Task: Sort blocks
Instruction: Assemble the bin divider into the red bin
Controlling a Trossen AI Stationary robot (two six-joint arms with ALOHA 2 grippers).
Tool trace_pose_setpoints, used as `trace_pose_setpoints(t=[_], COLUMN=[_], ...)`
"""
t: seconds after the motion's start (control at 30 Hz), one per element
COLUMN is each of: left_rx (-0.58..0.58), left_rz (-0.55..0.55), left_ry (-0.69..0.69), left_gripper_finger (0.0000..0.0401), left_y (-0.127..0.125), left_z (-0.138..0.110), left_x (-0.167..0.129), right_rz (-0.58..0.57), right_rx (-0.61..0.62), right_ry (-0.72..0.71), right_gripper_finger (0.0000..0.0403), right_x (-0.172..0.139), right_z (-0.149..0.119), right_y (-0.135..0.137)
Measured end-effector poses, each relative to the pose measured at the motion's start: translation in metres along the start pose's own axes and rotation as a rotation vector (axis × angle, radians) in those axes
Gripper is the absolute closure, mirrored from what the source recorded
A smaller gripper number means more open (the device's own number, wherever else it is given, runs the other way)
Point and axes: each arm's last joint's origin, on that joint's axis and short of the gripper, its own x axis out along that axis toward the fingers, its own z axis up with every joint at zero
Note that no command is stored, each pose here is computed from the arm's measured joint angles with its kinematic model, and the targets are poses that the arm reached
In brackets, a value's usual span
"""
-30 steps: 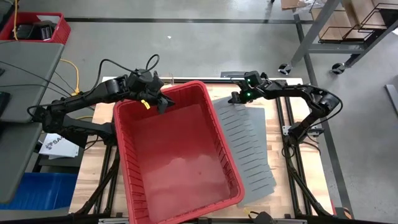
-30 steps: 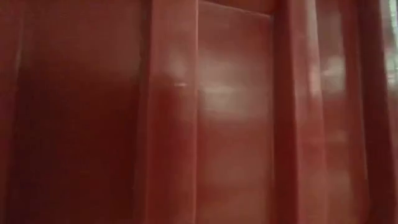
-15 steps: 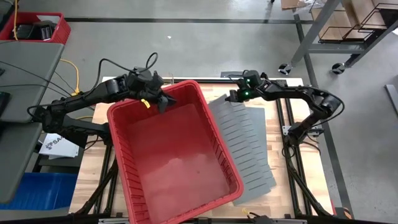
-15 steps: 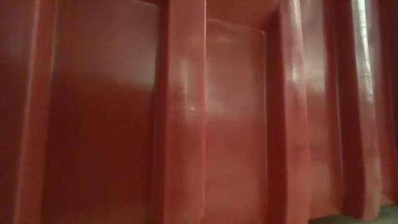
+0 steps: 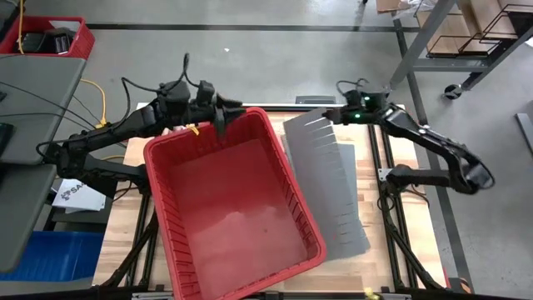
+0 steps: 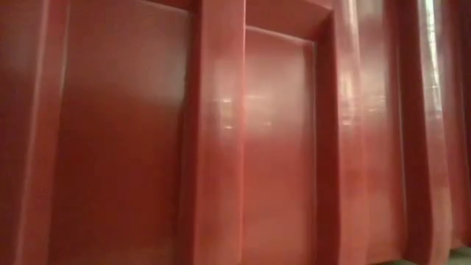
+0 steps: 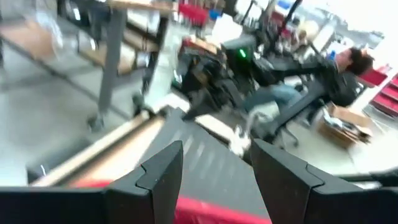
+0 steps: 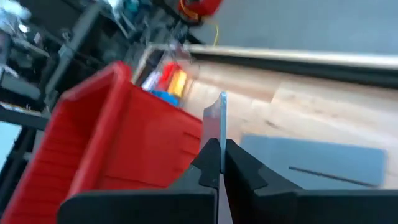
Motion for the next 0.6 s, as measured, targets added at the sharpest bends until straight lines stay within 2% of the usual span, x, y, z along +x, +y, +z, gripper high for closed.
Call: trace_pose_setpoints(t=[0.1,0.3,0.6], left_rx=[0.022,0.04,0.048], left_rz=[-0.013,-0.059,-0.177], left_ry=[-0.071,-0.082,0.023], left_gripper_finger=[0.0214,0.0214,0.0214], left_y=[0.005,0.014,0.031], left_z=[0.008,0.024,0.035], left_x=[0.007,0.036,0.102], right_rz=[0.025,0.038,0.073], right_rx=[-0.022,-0.065,-0.174], right_ry=[-0.065,-0.2,-0.24], right_gripper_finger=[0.0402,0.0403,0.0403], right_x=[-0.02,-0.048,-0.081], right_z=[0.002,0.018,0.047], right_y=[0.009,0.031,0.073])
